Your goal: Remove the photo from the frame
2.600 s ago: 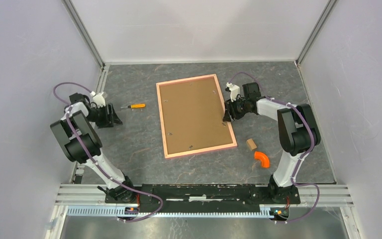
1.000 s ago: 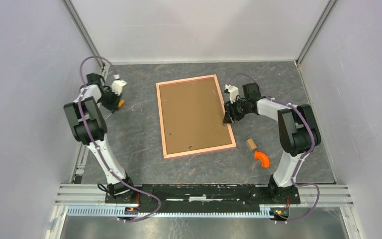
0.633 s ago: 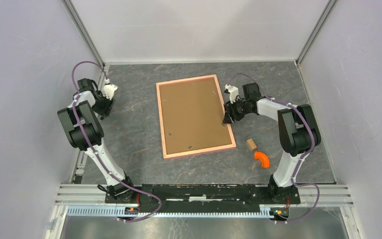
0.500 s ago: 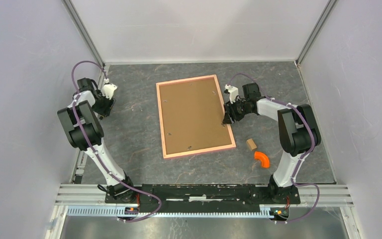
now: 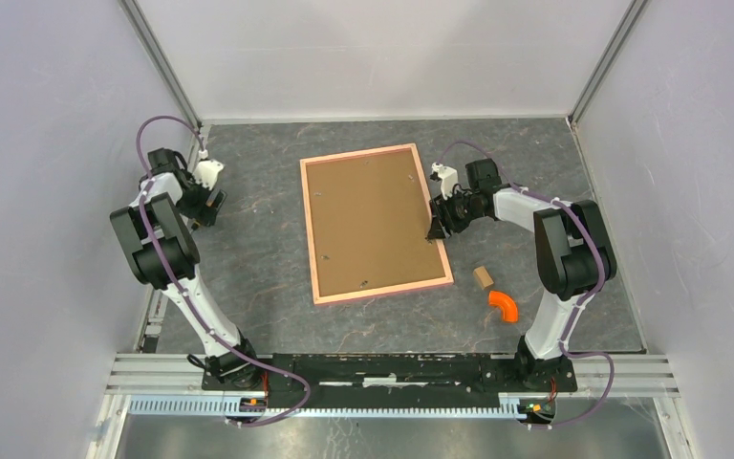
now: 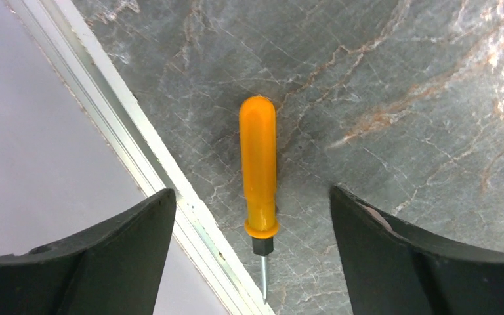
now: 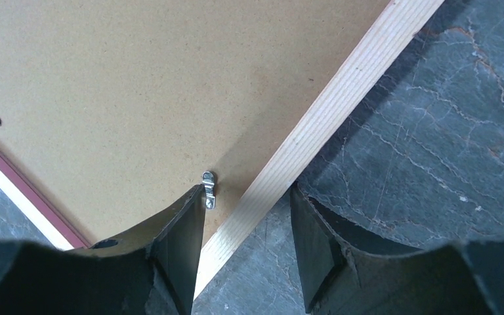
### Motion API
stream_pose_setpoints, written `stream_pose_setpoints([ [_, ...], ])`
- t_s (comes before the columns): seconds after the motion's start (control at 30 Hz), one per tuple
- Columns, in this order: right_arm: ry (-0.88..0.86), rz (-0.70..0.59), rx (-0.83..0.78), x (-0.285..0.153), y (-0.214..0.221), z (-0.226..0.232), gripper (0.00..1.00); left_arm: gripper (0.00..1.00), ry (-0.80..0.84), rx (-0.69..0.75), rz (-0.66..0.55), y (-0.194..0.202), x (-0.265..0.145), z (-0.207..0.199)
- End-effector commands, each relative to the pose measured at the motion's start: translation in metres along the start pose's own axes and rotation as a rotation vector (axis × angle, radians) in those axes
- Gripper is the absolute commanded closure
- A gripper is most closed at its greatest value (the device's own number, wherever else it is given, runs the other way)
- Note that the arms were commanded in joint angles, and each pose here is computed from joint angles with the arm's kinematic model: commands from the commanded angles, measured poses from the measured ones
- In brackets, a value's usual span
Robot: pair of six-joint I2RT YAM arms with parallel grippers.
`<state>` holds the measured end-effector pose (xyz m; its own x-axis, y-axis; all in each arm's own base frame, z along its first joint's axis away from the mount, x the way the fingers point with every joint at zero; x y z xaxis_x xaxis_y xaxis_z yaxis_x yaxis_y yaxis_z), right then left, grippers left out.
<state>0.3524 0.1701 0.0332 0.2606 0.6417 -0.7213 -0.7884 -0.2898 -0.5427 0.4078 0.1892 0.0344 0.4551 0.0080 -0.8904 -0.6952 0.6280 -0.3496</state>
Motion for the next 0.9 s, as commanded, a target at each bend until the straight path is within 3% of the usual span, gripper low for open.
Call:
stream_pose_setpoints([
  [0.0,-0.025,-0.046,-0.058,-0.012,-0.024,0.012,0.44,0.00,0.154,-0.101,0.081,0.020,0.009,-0.047],
  [0.23,0.016,-0.107,-0.126,-0.030,-0.051,0.013,0.36,0.00,0.046,-0.168,-0.060,-0.019,-0.047,-0.027],
  [0.43,0.058,-0.219,-0.260,-0.069,-0.094,0.027,0.22,0.00,-0.105,-0.109,-0.327,-0.083,-0.141,-0.022],
  [0.5,0.071,-0.290,-0.321,-0.090,-0.110,0.040,0.16,0.00,-0.082,0.014,-0.378,-0.108,-0.167,-0.051],
  [0.57,0.082,-0.371,-0.382,-0.111,-0.121,0.053,0.03,0.00,-0.066,0.065,-0.442,-0.127,-0.183,-0.079],
  [0.63,0.103,-0.458,-0.420,-0.129,-0.128,0.064,0.02,0.00,-0.046,0.062,-0.521,-0.142,-0.201,-0.101],
  [0.73,0.139,-0.517,-0.348,-0.138,-0.128,0.064,0.02,0.00,0.074,0.075,-0.637,-0.159,-0.233,-0.136],
  [0.87,0.011,-0.440,-0.272,-0.121,-0.102,0.061,0.02,0.00,0.164,0.180,-0.571,-0.178,-0.237,-0.202],
])
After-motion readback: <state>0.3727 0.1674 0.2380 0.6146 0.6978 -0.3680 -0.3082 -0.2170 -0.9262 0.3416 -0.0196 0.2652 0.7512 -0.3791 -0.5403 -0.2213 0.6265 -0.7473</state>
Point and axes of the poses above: each gripper's point midway between its finger pads, its own x axis out along the fingers, its own z axis along the line the jaws close on, y = z × x, the point moved 1 cm from there along -x, back along the fingers, and after that the axes turned 9 degrees about x, right-handed, at the moved point
